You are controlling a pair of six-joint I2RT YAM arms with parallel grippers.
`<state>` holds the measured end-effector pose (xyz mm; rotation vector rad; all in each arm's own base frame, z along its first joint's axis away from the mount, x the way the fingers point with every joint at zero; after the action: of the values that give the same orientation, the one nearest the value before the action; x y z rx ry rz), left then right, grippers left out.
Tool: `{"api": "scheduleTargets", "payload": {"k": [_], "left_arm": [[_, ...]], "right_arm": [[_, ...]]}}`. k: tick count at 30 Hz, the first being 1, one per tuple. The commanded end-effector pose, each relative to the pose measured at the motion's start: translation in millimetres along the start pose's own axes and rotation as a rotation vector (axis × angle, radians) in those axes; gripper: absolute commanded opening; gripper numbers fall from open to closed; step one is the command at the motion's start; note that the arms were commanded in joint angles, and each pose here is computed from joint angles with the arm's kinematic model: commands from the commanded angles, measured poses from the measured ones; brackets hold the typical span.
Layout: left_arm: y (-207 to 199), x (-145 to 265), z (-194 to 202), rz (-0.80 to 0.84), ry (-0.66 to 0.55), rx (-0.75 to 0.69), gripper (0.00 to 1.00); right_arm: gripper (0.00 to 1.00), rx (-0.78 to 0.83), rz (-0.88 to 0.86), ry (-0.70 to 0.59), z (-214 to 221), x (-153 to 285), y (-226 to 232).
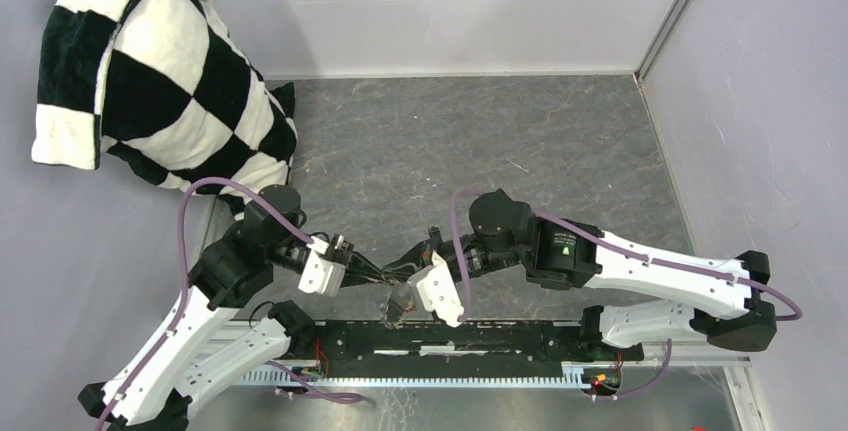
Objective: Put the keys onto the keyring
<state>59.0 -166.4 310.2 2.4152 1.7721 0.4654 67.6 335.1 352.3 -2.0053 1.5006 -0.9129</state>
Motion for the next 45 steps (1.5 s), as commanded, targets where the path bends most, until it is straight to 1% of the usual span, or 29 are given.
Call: {"api": "scheduleTargets", "payload": {"k": [1,3,4,5,7,10,16,20,26,29,31,36,45], "left_arm": [[-4.6,0.9,-20.9,0.049,-0.075,-0.077,0.02],[-2.0,1.2,-25.7,0.025,-0.093,-0.081,0.02],[-1.3,0.9,-25.3,0.006,-0.101,-0.054,0.02],[1.0,1.1,-28.8,-0.018,-0.122,-0.080,0.02],[5.2,1.7,-34.1,-0.073,-0.161,-0.084,0.02],[11.9,2.0,-38.3,-0.122,-0.180,-0.067,0.02],[20.3,2.0,-44.7,-0.182,-0.232,-0.060,0.02],[18.8,2.7,-47.1,-0.200,-0.276,-0.091,0.02],[16.4,0.7,-41.2,-0.189,-0.293,-0.147,0.02],[15.3,0.0,-37.7,-0.193,-0.307,-0.180,0.02],[15.8,0.2,-37.3,-0.206,-0.320,-0.202,0.02],[20.8,1.1,-41.0,-0.244,-0.354,-0.247,0.02],[22.2,2.6,-49.0,-0.253,-0.390,-0.319,0.02]], "right_arm": [[0.00,0.036,0.118,0.028,1.1,3.1,-19.1],[0.00,0.022,0.117,0.040,3.9,1.3,-19.0],[0.00,0.013,0.120,0.048,5.1,0.9,-19.3],[0.00,0.004,0.124,0.054,5.8,0.8,-19.6],[0.00,-0.019,0.141,0.059,5.3,1.5,-23.0],[0.00,-0.070,0.166,0.073,5.0,2.8,-29.7],[0.01,-0.159,0.104,0.104,4.4,-1.1,-29.1],[0.12,-0.199,0.065,0.105,5.5,0.8,-28.7],[0.25,-0.289,-0.030,0.084,4.8,-0.9,-38.3],[0.29,-0.343,-0.090,0.070,5.4,-3.4,-42.3],[0.32,-0.365,-0.094,0.056,4.3,-1.9,-43.3],[0.31,-0.439,-0.101,0.028,2.7,3.0,-54.3],[0.29,-0.608,-0.173,-0.042,6.8,-8.0,-51.3]]}}
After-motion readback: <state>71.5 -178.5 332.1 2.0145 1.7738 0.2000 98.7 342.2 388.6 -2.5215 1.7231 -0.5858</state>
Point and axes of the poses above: each gripper's point midway between its finger pads, its own x axis back along the fingers, its own y axis along the line the jaws close on, z = x × y, the point moved 6 cm from there along x, back along the fingers, and after that the axes turned 5 degrees about x, right-handed, at the moved point
